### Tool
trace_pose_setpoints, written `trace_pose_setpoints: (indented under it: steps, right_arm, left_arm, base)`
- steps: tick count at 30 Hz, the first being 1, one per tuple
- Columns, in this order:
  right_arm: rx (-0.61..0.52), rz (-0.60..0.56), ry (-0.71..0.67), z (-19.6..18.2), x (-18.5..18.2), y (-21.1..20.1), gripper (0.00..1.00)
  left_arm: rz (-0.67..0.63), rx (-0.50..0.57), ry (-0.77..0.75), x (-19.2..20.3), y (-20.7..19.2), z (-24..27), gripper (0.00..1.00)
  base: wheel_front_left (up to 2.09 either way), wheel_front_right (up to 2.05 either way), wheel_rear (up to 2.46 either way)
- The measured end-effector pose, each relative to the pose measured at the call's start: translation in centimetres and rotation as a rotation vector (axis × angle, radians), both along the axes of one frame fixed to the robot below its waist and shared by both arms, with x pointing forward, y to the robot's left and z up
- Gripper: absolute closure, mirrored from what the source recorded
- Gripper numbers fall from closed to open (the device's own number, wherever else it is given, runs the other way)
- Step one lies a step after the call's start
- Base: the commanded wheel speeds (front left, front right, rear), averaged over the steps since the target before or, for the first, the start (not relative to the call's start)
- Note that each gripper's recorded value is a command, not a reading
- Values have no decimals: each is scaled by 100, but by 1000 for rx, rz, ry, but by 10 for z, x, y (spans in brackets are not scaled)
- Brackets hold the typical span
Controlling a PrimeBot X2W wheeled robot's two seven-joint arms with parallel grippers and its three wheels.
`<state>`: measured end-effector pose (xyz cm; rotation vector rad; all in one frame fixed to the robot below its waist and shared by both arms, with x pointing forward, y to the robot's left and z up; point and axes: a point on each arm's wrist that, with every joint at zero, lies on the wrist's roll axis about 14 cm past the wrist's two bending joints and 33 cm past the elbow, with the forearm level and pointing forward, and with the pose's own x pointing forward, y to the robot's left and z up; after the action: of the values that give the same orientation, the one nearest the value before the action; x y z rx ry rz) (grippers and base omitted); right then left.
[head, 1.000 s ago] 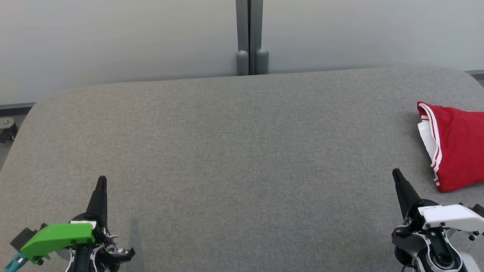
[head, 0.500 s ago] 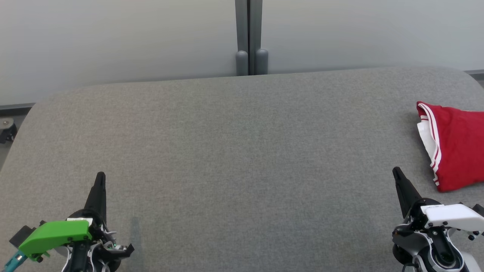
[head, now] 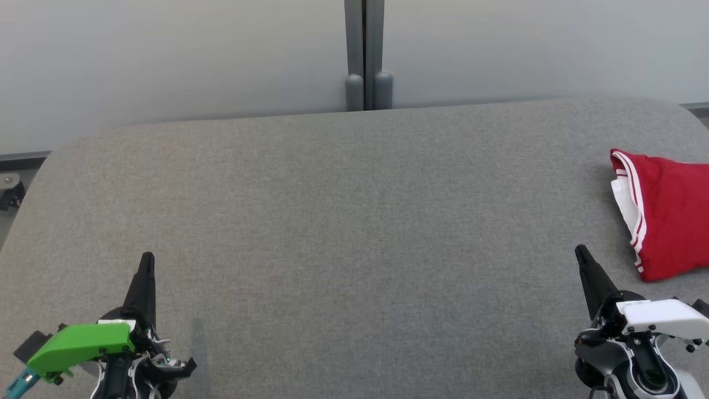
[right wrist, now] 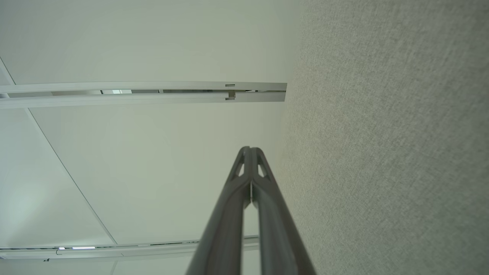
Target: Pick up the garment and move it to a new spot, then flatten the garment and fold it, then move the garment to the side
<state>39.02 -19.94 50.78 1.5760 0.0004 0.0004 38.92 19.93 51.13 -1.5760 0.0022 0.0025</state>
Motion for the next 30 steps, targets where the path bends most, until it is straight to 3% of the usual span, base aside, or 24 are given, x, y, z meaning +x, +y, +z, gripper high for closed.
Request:
trace_pose_setpoints:
  steps: [30]
  right_arm:
    - [0, 0, 0, 0, 0, 0, 100]
  left_arm:
    - [0, 0, 0, 0, 0, 0, 100]
  base:
    - [0, 0, 0]
